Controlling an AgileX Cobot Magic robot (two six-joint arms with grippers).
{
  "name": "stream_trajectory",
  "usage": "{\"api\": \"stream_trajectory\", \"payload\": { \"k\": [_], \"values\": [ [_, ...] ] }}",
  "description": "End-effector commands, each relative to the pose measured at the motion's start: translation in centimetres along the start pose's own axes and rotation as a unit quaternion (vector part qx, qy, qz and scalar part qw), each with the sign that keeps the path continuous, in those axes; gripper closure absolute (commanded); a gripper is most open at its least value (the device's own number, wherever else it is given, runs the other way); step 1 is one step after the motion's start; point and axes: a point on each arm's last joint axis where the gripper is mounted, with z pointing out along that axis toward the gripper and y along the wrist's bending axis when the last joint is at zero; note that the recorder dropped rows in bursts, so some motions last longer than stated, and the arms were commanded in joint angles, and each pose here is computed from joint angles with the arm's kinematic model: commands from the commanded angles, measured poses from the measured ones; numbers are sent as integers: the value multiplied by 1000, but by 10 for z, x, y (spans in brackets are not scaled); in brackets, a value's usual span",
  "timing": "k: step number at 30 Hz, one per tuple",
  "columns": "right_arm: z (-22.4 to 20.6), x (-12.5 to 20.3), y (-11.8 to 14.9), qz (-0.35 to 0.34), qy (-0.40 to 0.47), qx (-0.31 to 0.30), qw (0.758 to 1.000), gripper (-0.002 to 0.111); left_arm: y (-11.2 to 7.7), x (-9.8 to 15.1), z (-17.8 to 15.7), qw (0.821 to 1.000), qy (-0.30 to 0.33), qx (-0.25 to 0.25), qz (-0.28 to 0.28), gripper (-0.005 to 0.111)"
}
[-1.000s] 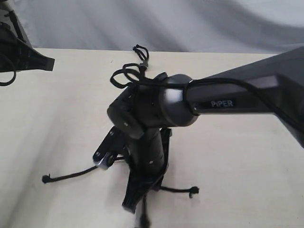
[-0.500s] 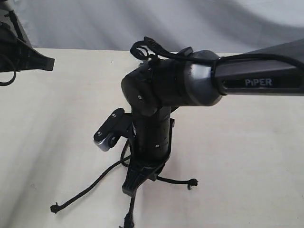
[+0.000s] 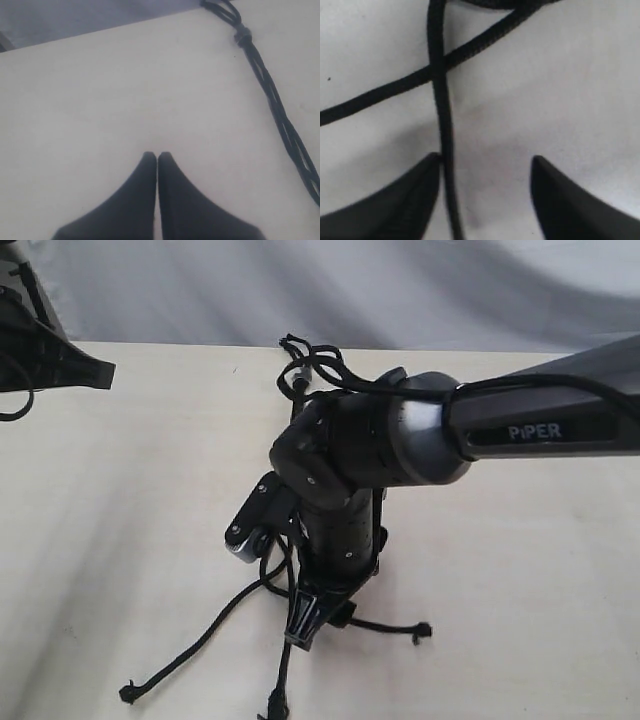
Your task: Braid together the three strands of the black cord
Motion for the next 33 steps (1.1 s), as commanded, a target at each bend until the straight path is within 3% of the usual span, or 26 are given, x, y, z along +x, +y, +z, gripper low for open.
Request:
{"api": "stream_trajectory", "payload": {
  "k": [1,2,6,10,15,20,26,33],
  "values": [
    [-29,-5,3,-24,-53,26,998,9,-1,-8,-4,999,-43,5,-2,105],
    [-44,-4,3,-20,-74,31,997,4,-1,-8,-5,999,-46,5,-2,105],
    [-128,13,-6,7,-217,79,973,4,-1,-7,-19,997,-80,8,-1,105],
    [-221,61,-18,83,-382,144,909,4,-1,-1,-51,988,-155,13,-9,105],
    [-291,125,-19,129,-501,181,837,4,-2,17,-85,971,-236,25,-29,105],
    [-303,171,-11,177,-539,155,808,4,-5,49,-96,957,-285,36,-25,105],
    [-292,197,-4,177,-543,155,806,4,-8,90,-96,959,-279,39,-25,105],
    [-297,212,-2,181,-558,157,794,4,-8,97,-97,961,-272,38,-25,105]
  ]
}}
